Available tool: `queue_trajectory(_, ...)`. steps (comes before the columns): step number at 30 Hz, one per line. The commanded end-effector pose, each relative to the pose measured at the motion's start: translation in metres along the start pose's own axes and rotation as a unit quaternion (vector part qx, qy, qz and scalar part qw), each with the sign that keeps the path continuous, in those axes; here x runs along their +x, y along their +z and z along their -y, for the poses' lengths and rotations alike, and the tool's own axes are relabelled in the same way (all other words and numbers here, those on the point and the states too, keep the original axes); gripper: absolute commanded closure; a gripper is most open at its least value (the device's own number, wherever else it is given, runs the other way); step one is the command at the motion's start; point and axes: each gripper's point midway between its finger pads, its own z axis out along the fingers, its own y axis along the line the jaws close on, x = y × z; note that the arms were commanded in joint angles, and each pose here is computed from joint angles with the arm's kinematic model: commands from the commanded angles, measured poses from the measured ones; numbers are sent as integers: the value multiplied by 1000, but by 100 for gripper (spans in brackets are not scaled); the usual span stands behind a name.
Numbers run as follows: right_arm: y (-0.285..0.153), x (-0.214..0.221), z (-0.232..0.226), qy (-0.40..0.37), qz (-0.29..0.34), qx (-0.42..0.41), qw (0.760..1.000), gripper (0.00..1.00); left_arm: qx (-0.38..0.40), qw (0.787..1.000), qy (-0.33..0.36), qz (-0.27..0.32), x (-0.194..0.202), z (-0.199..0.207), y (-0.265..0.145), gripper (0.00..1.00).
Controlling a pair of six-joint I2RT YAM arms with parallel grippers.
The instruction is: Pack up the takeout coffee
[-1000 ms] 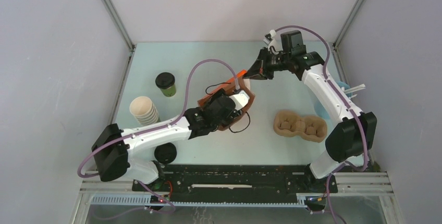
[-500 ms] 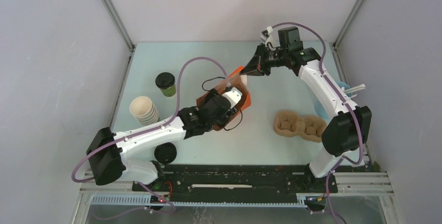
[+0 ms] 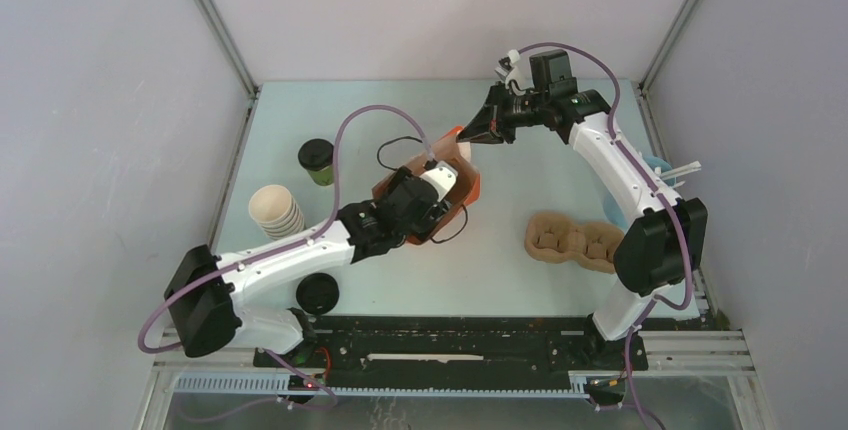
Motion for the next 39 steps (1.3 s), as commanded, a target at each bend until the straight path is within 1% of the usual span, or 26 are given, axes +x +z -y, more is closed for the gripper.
queue_trajectory(1,-9,-9,-27,-22,13,-31,999,100,18,979,46,-196,109,5,-2,54)
queue_trajectory(2,-8,-9,-27,-22,13,-30,999,100,23,980,44,-193,108,7,-2,53)
queue_trajectory(5,-7,-8,-27,-21,10,-30,999,100,17,982,49,-183,100,3,-2,46)
queue_trajectory(12,-10,-5,-30,-39,14,-13,999,100,26,989,25,-145,46,-3,-11,24)
queue_trajectory(15,-10,-5,-30,-56,22,2,998,100,30,990,16,-135,33,-3,-15,15)
queue_trajectory(18,-10,-7,-28,-77,28,34,996,100,34,991,9,-127,21,-5,-20,9)
queue_trajectory(22,-11,-6,-27,-90,32,59,994,100,44,992,-9,-115,5,-6,-26,4)
queue_trajectory(26,-11,-6,-29,-95,36,64,993,100,42,994,-19,-102,-11,-11,-34,0)
queue_trajectory(31,-8,1,-34,-107,31,64,992,100,40,995,-24,-93,-24,-18,-43,0)
queue_trajectory(39,-6,9,-34,-118,24,75,990,100,70,993,-42,-85,-32,-11,-53,0)
